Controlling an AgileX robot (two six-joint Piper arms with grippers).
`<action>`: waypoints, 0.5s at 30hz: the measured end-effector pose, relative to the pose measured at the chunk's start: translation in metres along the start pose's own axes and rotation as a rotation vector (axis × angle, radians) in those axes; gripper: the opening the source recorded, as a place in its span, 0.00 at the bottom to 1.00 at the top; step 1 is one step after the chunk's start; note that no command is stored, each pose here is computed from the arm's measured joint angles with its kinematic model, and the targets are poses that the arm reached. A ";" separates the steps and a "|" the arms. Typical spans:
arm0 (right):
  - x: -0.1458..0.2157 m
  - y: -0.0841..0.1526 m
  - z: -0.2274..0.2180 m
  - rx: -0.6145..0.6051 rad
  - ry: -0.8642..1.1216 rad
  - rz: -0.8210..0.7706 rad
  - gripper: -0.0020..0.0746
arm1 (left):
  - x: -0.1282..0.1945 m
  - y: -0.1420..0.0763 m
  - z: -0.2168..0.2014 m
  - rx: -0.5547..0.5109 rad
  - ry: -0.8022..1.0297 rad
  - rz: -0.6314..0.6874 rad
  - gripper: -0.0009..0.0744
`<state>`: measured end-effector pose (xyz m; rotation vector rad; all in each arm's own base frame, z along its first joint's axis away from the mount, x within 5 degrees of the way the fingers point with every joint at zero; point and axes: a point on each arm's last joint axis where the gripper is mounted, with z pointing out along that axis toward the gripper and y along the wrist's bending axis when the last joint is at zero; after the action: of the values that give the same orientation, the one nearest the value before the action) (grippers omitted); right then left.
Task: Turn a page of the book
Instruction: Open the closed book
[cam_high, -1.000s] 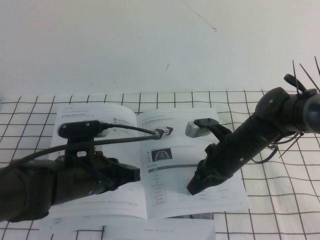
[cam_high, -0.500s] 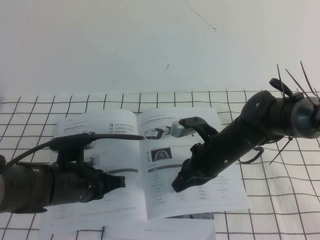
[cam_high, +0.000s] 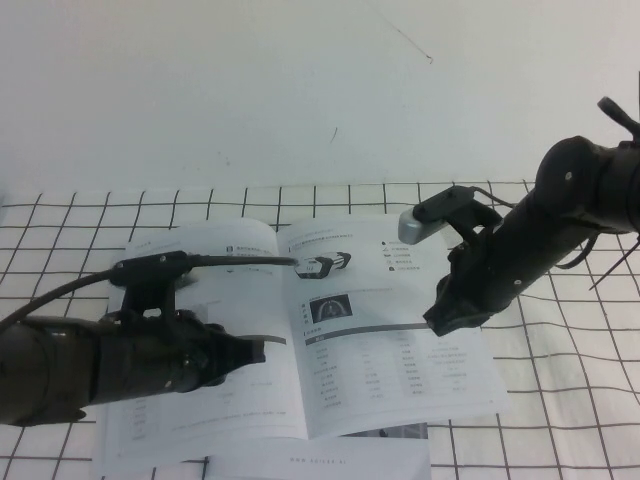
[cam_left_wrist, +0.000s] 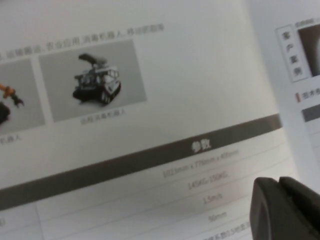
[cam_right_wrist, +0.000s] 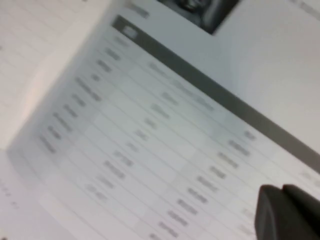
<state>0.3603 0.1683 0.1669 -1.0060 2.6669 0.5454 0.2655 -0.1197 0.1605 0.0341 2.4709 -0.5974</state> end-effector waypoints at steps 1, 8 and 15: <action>0.002 -0.004 -0.001 0.026 0.011 0.008 0.03 | -0.002 -0.001 -0.003 0.005 -0.011 0.002 0.01; 0.011 -0.032 -0.010 0.109 0.028 0.080 0.03 | -0.020 -0.014 -0.015 0.055 -0.084 -0.038 0.01; 0.015 -0.029 -0.010 0.081 0.069 0.077 0.03 | -0.043 -0.019 0.009 0.066 -0.092 -0.077 0.01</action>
<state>0.3680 0.1357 0.1633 -0.9188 2.7744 0.4211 0.3030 -0.1354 0.1858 -0.0621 2.3716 -0.6974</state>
